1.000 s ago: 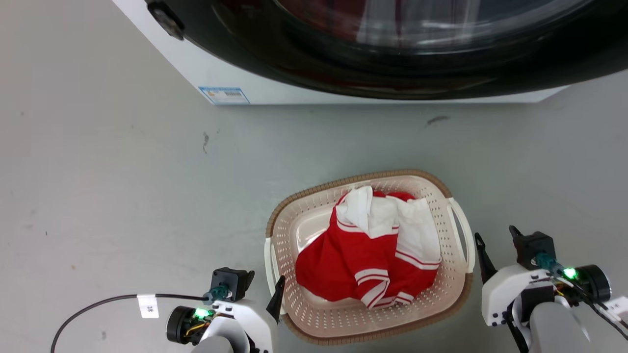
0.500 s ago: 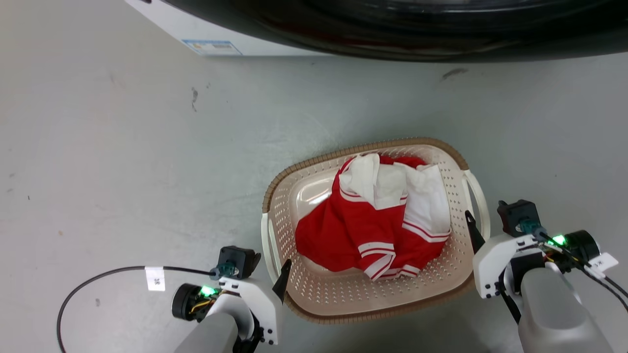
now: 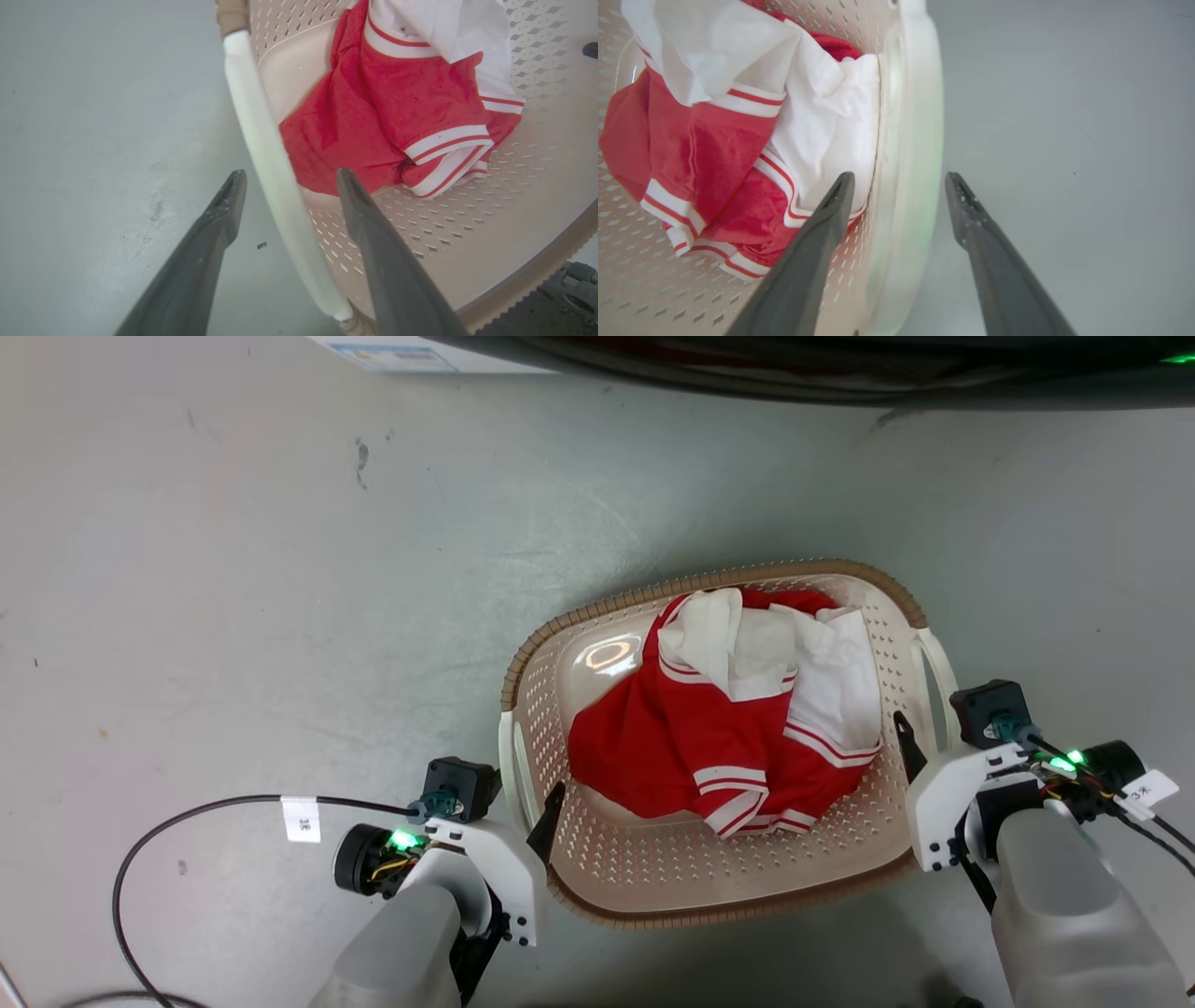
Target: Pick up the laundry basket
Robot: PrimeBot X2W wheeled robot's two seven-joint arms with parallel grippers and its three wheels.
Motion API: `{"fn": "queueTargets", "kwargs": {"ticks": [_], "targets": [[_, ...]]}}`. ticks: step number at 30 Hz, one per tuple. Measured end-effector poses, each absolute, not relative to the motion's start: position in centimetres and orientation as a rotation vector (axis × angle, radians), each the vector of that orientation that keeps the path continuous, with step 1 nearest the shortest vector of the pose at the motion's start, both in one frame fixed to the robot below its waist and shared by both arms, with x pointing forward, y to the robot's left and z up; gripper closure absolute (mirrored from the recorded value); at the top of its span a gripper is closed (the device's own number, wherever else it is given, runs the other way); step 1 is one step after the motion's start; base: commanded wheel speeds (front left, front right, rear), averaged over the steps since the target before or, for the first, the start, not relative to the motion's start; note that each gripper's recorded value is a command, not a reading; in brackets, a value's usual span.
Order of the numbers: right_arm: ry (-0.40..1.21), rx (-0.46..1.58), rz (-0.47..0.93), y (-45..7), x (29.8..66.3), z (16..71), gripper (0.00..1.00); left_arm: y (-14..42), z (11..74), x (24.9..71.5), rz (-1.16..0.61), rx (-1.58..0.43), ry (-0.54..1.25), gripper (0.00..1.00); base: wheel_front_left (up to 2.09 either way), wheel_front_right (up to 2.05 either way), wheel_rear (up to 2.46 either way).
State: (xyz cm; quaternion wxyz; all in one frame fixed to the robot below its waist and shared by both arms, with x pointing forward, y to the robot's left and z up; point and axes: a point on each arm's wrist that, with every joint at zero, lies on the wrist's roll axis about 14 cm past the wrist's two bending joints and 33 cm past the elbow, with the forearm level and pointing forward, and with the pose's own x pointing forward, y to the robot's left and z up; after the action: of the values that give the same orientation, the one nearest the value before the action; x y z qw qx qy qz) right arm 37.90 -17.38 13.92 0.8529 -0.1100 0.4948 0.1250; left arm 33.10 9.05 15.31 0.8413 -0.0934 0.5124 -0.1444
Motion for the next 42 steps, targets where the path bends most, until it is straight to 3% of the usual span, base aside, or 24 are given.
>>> {"fn": "queueTargets", "kwargs": {"ticks": [6, 7, 8, 10, 34, 42], "targets": [[1.061, -0.235, 0.280, -17.0, 38.2, 12.9, 0.00, 9.1, 14.7, 33.6, -0.311, -0.191, 1.081, 0.00, 0.00, 0.00, 0.00], [1.066, -0.235, 0.282, -16.9, 38.1, 12.7, 0.55, 9.1, 14.7, 33.7, -0.313, -0.187, 1.080, 0.00, 0.00, 0.00, 0.00], [1.069, -0.238, 0.288, -16.9, 38.1, 12.6, 1.00, 9.2, 14.6, 33.8, -0.312, -0.187, 1.080, 0.51, 0.00, 0.00, 0.00], [1.090, -0.238, 0.299, -16.7, 37.8, 12.3, 1.00, 9.2, 14.5, 33.7, -0.314, -0.183, 1.081, 1.00, 0.00, 0.00, 0.00], [1.048, -0.236, 0.333, -15.4, 37.9, 17.5, 1.00, 9.7, 18.6, 34.4, -0.328, -0.124, 1.046, 1.00, 0.00, 0.00, 0.00], [1.092, -0.231, 0.336, -15.1, 35.3, 20.1, 1.00, 9.4, 21.5, 34.9, -0.367, -0.078, 1.057, 1.00, 0.00, 0.00, 0.00]]}}
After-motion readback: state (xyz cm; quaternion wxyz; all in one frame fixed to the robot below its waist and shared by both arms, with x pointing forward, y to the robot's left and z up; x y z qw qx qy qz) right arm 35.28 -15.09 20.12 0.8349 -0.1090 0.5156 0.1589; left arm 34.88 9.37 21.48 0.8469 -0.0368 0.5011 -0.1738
